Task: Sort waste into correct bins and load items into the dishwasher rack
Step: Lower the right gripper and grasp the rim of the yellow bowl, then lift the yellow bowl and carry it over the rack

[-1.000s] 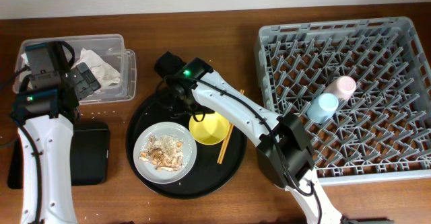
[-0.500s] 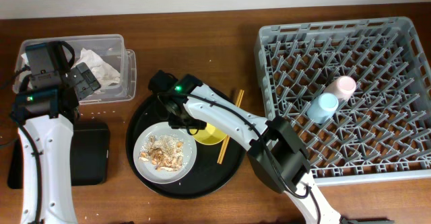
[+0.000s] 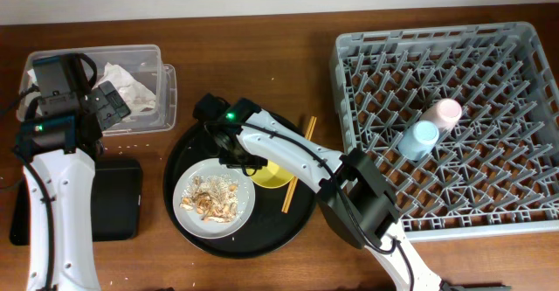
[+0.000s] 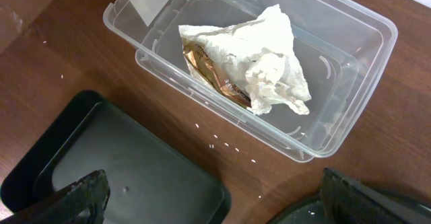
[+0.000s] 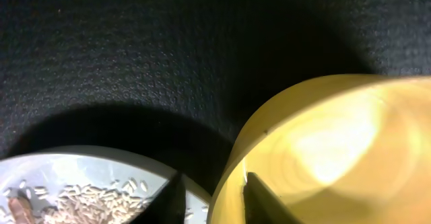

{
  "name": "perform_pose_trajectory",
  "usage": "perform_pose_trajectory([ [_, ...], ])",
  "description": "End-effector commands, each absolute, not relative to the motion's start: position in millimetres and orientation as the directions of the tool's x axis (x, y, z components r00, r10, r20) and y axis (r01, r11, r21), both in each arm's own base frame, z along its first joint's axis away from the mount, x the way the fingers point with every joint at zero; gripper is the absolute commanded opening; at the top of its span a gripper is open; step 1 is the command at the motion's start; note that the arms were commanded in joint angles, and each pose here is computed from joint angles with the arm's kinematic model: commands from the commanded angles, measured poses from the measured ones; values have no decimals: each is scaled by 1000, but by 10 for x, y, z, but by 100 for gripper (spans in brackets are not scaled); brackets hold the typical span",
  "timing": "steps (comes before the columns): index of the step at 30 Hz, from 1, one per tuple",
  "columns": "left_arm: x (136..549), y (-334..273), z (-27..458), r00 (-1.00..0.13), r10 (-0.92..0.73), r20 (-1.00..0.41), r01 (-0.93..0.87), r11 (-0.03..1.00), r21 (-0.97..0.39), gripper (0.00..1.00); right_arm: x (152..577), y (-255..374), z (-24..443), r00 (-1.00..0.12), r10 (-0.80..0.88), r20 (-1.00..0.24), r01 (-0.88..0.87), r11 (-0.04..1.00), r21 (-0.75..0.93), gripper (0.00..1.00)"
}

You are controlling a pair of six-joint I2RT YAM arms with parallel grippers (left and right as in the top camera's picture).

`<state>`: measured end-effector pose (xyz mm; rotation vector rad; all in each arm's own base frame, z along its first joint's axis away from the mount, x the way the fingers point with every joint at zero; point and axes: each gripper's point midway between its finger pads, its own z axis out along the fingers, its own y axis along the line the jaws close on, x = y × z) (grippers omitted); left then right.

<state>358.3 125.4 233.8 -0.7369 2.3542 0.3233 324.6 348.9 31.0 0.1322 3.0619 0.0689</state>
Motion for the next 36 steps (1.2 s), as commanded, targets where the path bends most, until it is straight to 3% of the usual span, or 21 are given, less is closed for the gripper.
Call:
perform_pose_trajectory([
  [1, 3578, 1297, 2356, -632, -422, -649, -589, 806, 49, 99, 3249, 3465, 240, -993, 92, -71, 90, 995, 31, 18],
  [7, 3578, 1297, 2356, -632, -422, -649, -589, 806, 49, 99, 3232, 3506, 341, -995, 87, -54, 84, 995, 49, 4],
  [16, 3578, 1297, 2356, -632, -422, -649, -589, 806, 49, 99, 3213, 3670, 804, -999, 36, -36, 31, 990, 134, 4],
  [23, 3578, 1297, 2356, -632, -422, -649, -589, 806, 49, 99, 3285, 3562, 1658, -989, -55, -139, -83, 976, 200, 4],
  [27, 3578, 1297, 2356, -632, -422, -649, -589, 806, 49, 99, 3355, 2791, 2283, -979, 1, -204, -18, 995, 95, 4],
  [36, 3578, 1297, 2356, -632, -422, -649, -589, 806, 49, 99, 3145, 2226, 3362, -888, -158, -432, -255, 951, 176, 4],
])
